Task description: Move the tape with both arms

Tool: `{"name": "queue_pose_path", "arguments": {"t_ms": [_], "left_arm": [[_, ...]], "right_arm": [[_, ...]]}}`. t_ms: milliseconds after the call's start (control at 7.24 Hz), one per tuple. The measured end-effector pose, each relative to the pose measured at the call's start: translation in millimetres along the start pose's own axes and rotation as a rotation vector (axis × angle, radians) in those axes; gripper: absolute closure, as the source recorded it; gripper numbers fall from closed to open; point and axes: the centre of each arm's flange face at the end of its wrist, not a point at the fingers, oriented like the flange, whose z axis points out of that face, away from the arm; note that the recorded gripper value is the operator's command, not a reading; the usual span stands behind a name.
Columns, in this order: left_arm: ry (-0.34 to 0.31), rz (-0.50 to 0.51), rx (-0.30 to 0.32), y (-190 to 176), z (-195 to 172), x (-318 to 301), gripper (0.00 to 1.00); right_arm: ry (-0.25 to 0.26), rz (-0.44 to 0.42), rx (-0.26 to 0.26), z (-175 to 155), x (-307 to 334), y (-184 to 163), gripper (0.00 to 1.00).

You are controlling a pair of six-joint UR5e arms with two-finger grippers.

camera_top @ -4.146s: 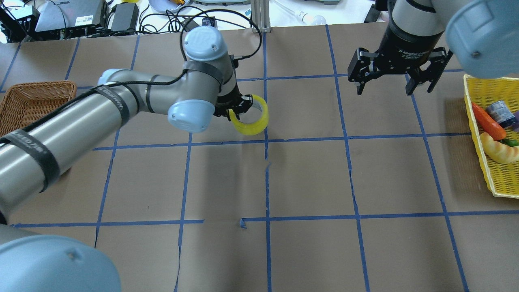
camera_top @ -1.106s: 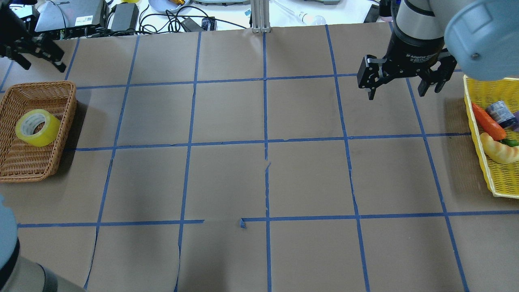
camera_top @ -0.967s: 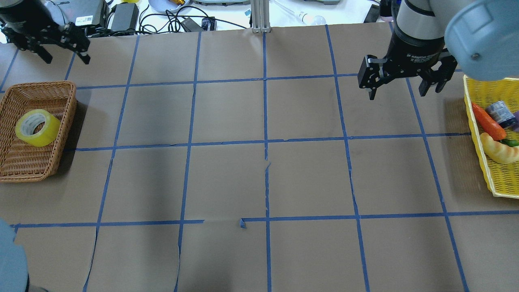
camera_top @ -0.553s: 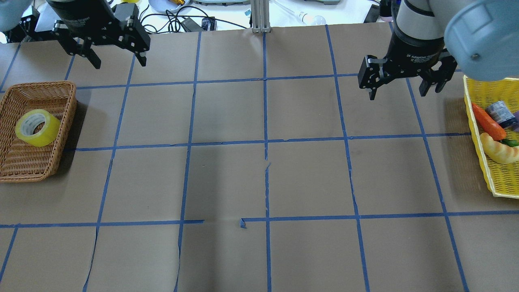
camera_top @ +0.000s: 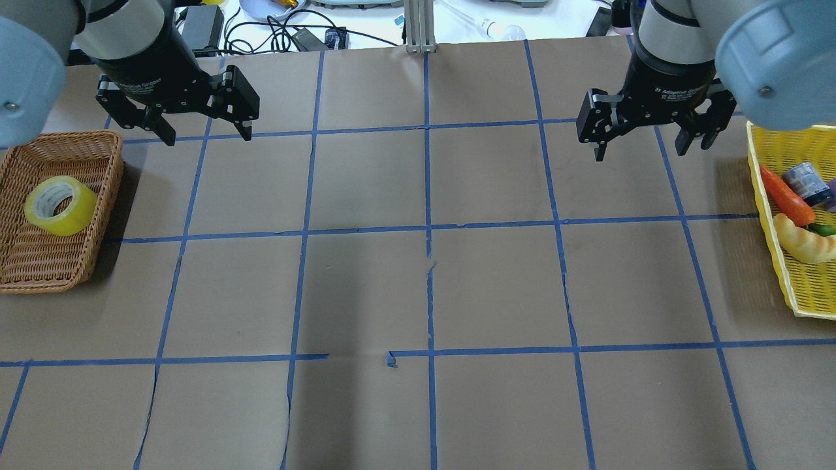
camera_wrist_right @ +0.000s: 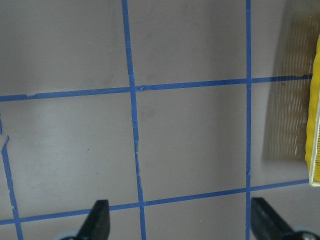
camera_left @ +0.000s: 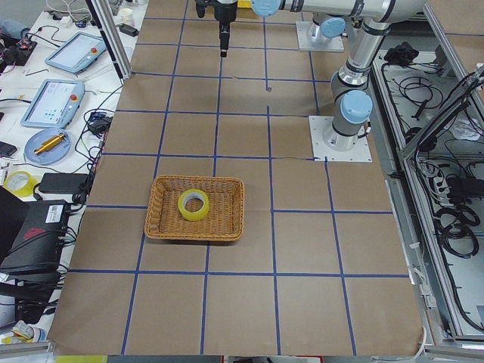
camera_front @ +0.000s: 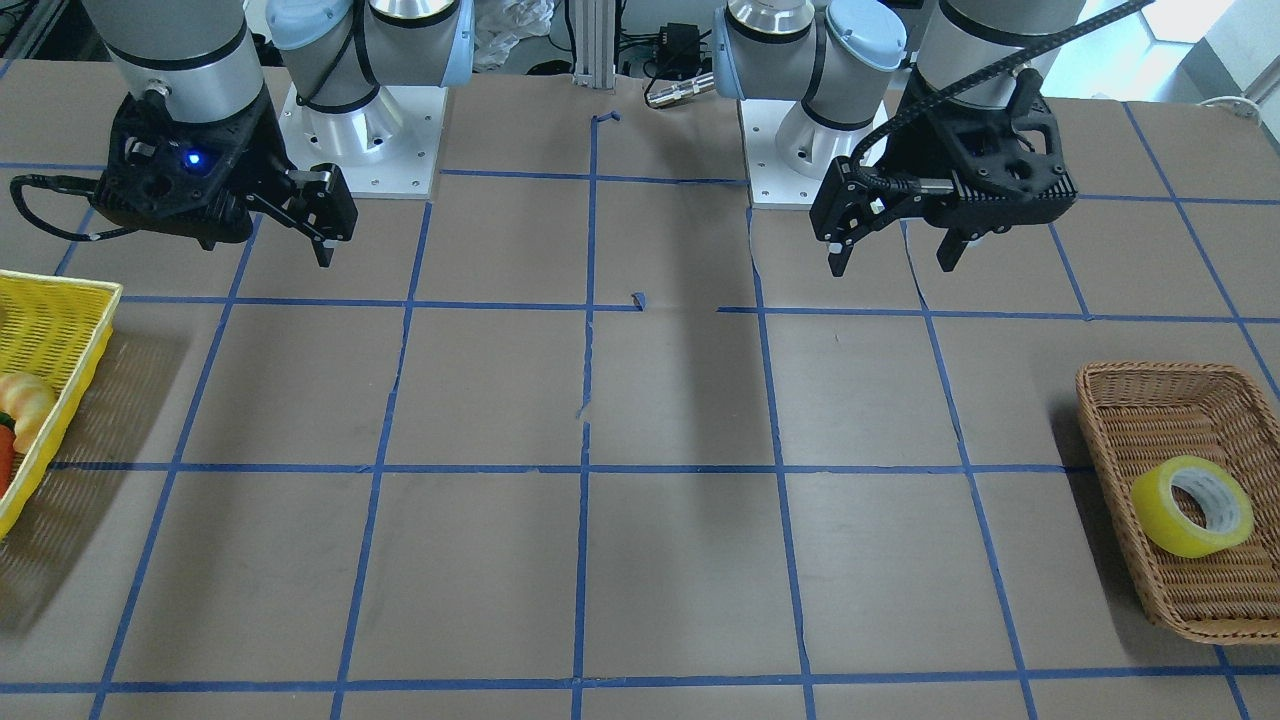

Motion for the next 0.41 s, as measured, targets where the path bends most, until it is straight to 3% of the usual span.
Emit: {"name": "queue_pose_path", "arguments": {"t_ms": [415], "left_arm": [[0.009,-0.002,0.009,1.4,1.2,1.1,0.00]], "right_arm": [[0.000,0.001,0.001,0.0,-0.2,0.2,0.00]]}}
